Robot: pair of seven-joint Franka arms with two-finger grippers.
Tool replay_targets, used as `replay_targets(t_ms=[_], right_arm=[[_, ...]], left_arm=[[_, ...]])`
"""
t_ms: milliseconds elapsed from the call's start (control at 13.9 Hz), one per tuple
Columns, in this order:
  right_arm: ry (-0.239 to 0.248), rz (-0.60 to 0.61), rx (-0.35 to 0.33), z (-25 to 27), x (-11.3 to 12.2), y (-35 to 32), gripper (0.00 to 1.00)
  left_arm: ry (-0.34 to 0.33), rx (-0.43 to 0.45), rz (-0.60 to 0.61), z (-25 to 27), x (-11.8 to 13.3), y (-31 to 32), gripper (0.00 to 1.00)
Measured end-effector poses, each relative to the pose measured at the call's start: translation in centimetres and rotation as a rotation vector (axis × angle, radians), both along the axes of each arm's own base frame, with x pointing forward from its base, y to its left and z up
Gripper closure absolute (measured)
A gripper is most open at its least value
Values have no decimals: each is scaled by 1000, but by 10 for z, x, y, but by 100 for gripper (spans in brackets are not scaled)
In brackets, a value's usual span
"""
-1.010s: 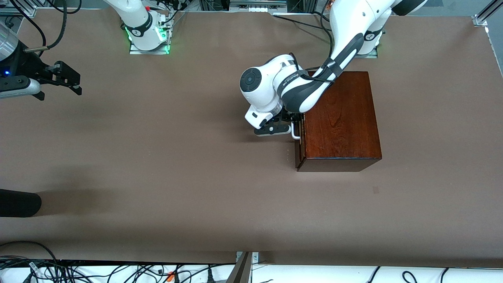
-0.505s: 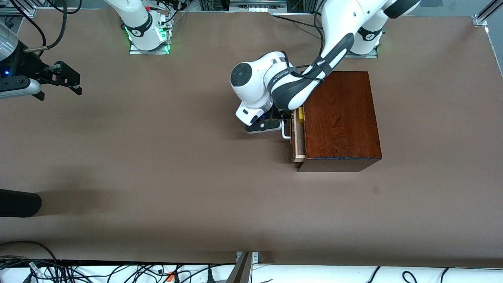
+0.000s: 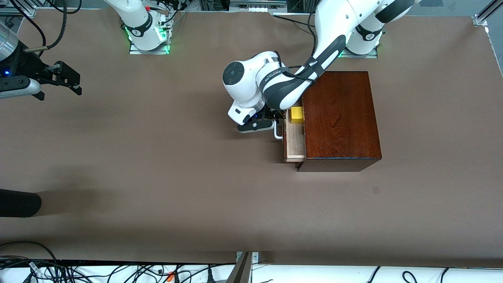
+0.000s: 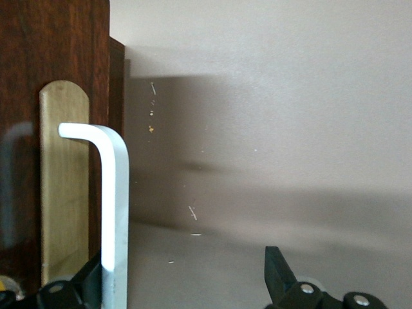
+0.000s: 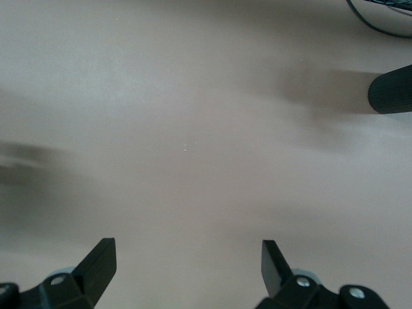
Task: Open drawer, take yellow block, close drawer
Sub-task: 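Pull the drawer open with the left gripper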
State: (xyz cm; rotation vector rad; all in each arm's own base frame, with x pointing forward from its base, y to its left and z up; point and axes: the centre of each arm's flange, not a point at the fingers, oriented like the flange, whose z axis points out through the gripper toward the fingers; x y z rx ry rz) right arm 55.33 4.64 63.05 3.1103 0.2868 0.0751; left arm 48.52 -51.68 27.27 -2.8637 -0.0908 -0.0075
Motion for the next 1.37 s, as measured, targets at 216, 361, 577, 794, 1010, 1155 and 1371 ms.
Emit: replay_targets(t_ms=[216, 361, 577, 794, 1010, 1155, 1371], right_arm=[[0, 0, 0, 0, 0, 0, 0], [0, 0, 0, 0, 0, 0, 0], [0, 0, 0, 0, 0, 0, 0], [0, -1, 0, 0, 0, 0, 0], [0, -1, 0, 0, 0, 0, 0], [0, -3, 0, 0, 0, -2, 0], [0, -14, 0, 0, 1, -8, 0]], left_arm=[[-3, -1, -1, 0, 0, -8, 0], [-11, -22, -7, 1, -4, -22, 0], [-16, -33, -9, 2, -6, -32, 0], [-21, -53, -12, 3, -7, -43, 0], [-25, -77, -2, 8, -6, -49, 0], [-21, -108, 24, 28, -2, -51, 0], [-25, -177, 86, 101, 12, -37, 0]])
